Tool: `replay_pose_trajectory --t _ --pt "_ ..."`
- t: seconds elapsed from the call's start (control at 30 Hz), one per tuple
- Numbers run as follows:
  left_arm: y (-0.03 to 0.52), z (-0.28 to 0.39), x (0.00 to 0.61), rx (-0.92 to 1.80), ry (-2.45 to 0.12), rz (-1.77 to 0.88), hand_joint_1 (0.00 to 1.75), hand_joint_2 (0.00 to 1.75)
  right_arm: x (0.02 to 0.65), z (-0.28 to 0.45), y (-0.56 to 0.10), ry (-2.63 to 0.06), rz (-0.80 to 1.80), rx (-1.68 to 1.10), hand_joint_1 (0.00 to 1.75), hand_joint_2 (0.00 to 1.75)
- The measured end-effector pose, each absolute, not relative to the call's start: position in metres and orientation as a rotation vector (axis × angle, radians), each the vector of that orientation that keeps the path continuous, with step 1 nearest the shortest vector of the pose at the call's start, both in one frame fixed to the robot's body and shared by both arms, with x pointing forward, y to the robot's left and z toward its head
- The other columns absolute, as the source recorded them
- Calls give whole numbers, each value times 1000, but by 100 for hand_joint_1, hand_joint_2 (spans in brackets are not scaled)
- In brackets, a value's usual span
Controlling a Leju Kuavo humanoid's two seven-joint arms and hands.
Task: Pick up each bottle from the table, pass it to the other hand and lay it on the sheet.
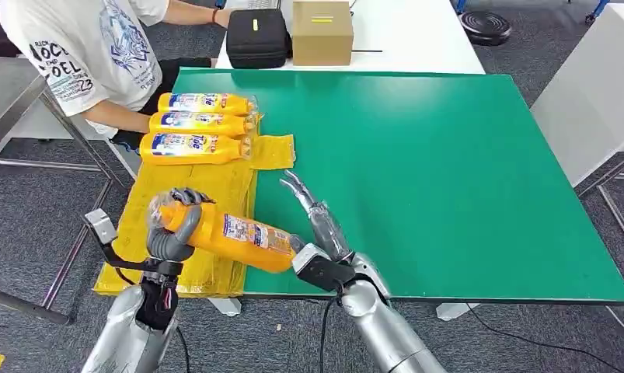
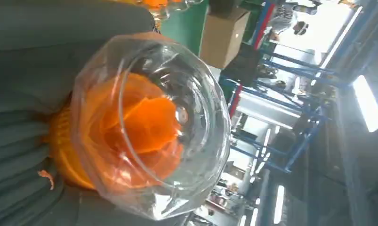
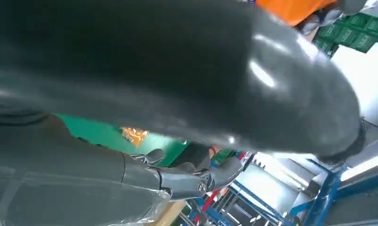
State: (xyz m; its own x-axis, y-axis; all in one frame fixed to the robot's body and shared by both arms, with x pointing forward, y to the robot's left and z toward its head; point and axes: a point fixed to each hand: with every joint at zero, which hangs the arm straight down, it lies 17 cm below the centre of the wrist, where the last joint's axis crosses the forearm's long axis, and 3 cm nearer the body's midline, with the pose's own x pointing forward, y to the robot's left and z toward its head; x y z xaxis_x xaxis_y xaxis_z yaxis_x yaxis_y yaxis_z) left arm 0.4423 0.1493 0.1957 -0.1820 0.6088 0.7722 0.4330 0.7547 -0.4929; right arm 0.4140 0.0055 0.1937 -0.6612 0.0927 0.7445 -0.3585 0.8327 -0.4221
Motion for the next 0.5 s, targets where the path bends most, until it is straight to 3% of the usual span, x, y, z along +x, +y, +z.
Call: replay_pose_trajectory --t 0.27,0.43,0.5 --pt "173 238 442 -936 -1885 387 175 175 422 185 -12 -2167 653 168 0 0" --pt "190 257 448 -523 -2105 257 175 175 425 175 -21 -2149 644 142 0 0" --pt "200 265 450 -171 -2221 127 175 175 424 170 -24 -2140 651 128 0 0"
